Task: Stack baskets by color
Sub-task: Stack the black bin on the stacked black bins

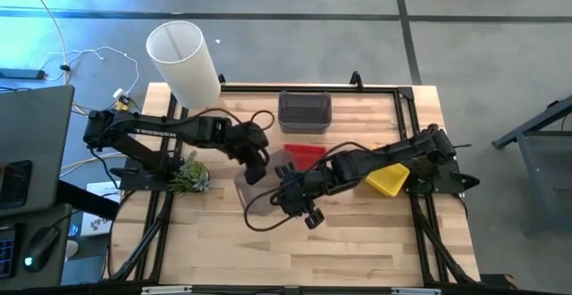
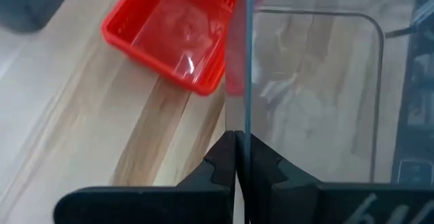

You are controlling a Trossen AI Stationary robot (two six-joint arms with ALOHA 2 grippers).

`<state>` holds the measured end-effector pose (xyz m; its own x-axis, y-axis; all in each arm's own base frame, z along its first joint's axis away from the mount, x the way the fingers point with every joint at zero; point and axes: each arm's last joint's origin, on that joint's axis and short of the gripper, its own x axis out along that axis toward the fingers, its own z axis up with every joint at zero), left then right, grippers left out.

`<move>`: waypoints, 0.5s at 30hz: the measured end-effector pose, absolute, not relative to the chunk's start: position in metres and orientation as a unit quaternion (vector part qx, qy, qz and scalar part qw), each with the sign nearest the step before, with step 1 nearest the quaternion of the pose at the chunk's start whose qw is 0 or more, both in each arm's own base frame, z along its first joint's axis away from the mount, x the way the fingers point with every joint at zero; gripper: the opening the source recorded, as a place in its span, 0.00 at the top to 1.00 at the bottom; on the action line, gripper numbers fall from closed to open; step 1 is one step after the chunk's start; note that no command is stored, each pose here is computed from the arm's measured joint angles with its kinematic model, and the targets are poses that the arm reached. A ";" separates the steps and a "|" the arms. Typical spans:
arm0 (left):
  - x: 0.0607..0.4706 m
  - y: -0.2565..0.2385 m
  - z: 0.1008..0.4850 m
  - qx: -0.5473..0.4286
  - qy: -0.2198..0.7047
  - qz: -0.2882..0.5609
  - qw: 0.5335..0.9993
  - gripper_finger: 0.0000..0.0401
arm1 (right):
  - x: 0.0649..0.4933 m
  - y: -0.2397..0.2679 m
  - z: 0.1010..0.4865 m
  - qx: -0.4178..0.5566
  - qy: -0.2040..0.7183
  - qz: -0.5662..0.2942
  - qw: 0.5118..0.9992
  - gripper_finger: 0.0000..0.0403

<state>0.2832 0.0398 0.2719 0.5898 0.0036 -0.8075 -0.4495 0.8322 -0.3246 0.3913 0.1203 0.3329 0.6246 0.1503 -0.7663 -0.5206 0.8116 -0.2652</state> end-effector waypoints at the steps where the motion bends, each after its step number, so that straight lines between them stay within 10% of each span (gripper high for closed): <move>1: 0.284 0.041 0.273 -0.258 0.427 0.133 0.856 1.00 | 0.392 0.119 0.332 -0.238 0.389 0.191 0.869 0.64; 15: 0.285 0.050 0.275 -0.234 0.403 0.168 0.869 1.00 | 0.410 0.090 0.294 -0.186 0.478 0.178 0.840 0.64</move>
